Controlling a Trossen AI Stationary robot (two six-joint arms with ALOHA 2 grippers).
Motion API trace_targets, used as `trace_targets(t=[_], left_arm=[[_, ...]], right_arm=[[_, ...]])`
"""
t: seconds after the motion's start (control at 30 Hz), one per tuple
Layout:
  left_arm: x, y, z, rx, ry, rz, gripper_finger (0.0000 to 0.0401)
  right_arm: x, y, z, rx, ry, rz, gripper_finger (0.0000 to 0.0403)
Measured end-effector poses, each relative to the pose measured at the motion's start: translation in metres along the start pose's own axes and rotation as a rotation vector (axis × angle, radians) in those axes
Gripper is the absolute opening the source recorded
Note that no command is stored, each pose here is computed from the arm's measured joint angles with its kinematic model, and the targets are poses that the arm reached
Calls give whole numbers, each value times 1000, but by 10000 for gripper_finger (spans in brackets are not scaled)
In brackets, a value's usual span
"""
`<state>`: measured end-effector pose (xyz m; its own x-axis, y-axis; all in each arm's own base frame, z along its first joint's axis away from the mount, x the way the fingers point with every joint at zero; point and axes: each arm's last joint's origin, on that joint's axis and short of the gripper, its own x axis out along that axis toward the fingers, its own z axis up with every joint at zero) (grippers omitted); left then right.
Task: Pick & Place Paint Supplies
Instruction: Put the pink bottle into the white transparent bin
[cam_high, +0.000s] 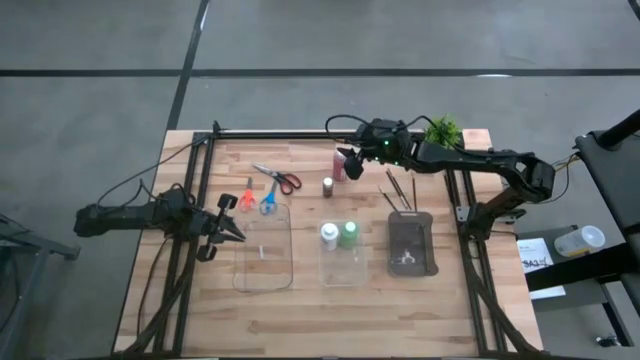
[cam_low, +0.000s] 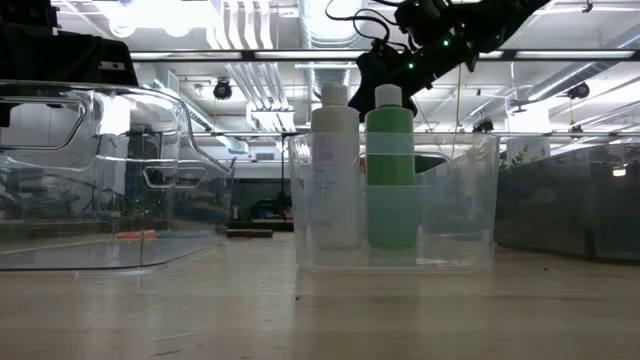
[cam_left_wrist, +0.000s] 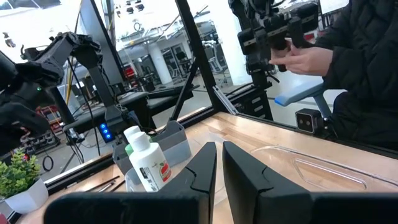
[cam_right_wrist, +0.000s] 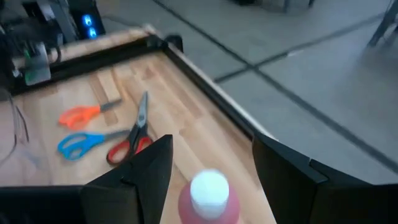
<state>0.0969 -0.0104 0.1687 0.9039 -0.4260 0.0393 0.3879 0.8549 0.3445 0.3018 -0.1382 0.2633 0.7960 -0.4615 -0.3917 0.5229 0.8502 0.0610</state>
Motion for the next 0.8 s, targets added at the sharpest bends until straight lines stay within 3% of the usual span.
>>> trace_targets(t=[0.8], left_arm=[[0, 0, 0, -1, 2, 3, 36]], right_arm=[[29, -5, -44, -11, 0, -15, 218]])
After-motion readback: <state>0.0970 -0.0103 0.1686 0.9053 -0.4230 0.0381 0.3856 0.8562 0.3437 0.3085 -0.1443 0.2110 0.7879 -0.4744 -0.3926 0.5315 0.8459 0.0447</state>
